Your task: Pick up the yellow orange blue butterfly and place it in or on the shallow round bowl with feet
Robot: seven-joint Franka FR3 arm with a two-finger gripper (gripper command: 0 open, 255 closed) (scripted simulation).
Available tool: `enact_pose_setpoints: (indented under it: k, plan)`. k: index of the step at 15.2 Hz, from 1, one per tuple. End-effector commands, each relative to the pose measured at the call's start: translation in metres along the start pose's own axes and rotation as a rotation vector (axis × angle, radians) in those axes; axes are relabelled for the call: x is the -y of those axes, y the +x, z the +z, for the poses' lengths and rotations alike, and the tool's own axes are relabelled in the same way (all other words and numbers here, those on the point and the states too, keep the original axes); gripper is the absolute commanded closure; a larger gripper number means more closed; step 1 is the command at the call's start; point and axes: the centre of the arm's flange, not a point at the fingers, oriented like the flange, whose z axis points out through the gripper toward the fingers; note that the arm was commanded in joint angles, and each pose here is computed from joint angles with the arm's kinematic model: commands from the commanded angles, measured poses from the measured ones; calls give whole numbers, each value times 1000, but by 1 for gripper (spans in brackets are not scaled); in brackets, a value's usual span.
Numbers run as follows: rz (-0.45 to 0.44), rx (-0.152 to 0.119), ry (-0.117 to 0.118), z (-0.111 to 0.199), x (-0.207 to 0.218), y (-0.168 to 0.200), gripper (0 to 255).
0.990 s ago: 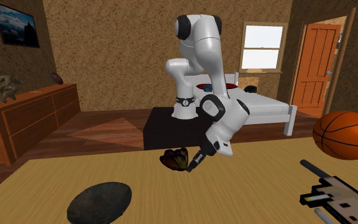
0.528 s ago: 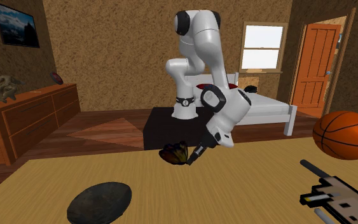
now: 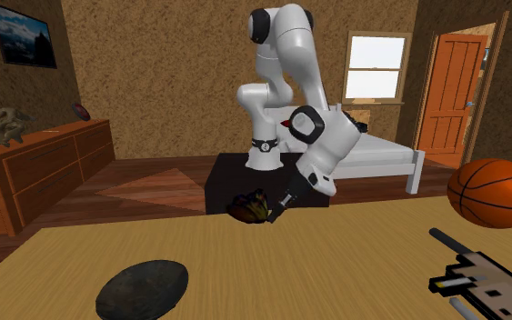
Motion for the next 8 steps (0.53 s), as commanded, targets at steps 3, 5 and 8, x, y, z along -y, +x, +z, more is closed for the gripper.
enact_pose_setpoints:
  k: [3, 5, 8]
  plan:
    - [0, 0, 0, -17, -2, -12, 255]
    - [0, 0, 0, -26, -4, -18, 255]
    - [0, 0, 0, -19, -28, -26, 255]
